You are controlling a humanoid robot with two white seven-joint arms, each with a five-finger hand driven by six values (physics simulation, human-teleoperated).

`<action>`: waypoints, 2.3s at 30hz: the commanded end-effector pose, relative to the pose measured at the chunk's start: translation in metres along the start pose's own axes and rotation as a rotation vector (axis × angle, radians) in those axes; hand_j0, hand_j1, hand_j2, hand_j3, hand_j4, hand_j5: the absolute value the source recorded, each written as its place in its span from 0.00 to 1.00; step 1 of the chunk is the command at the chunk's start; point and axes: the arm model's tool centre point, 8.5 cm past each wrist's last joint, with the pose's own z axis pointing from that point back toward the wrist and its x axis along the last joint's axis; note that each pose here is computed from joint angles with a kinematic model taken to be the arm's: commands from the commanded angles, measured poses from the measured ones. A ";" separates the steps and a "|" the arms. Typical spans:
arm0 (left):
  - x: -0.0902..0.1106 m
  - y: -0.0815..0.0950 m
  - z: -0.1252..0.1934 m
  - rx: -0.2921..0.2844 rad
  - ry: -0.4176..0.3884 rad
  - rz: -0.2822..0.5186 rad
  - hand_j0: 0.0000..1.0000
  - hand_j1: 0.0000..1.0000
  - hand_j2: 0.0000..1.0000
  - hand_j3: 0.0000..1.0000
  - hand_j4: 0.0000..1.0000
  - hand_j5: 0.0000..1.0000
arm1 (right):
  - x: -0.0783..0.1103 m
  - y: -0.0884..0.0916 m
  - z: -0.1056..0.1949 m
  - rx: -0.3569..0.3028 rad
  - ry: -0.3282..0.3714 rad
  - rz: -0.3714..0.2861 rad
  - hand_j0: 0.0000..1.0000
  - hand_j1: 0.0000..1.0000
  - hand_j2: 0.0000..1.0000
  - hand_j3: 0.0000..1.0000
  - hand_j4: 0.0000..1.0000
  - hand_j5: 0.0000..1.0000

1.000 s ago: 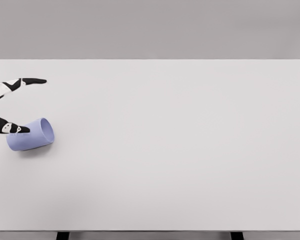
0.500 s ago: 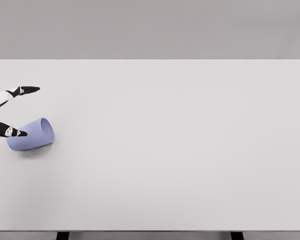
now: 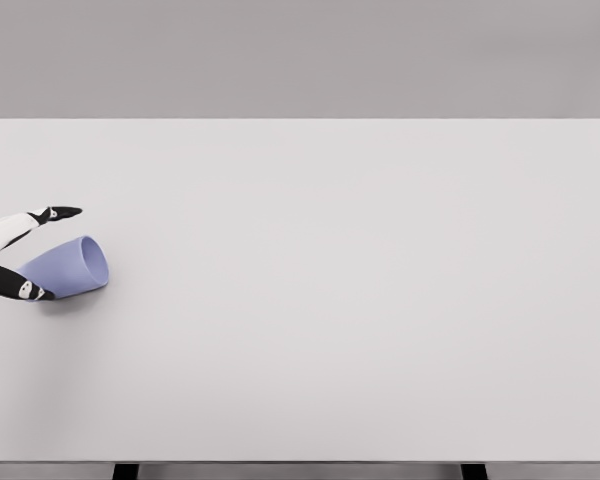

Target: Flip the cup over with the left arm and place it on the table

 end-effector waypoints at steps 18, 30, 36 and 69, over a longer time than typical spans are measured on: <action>0.001 -0.010 -0.016 -0.036 0.070 -0.024 0.97 0.97 0.97 0.97 0.97 0.97 | 0.000 0.000 0.000 0.000 0.001 0.000 1.00 1.00 1.00 1.00 1.00 1.00; 0.006 -0.018 -0.023 -0.060 0.055 -0.021 0.95 0.95 0.95 0.95 0.95 0.95 | 0.000 0.000 0.000 0.001 0.001 0.000 1.00 1.00 1.00 1.00 1.00 1.00; 0.008 -0.018 -0.025 -0.061 0.050 -0.021 0.95 0.95 0.95 0.95 0.95 0.95 | 0.000 0.000 0.000 0.001 -0.001 0.000 1.00 1.00 1.00 1.00 1.00 1.00; 0.017 0.001 -0.028 0.000 0.019 -0.007 0.61 0.61 0.61 0.61 0.61 0.61 | 0.000 0.000 0.000 0.000 0.001 0.000 1.00 1.00 1.00 1.00 1.00 1.00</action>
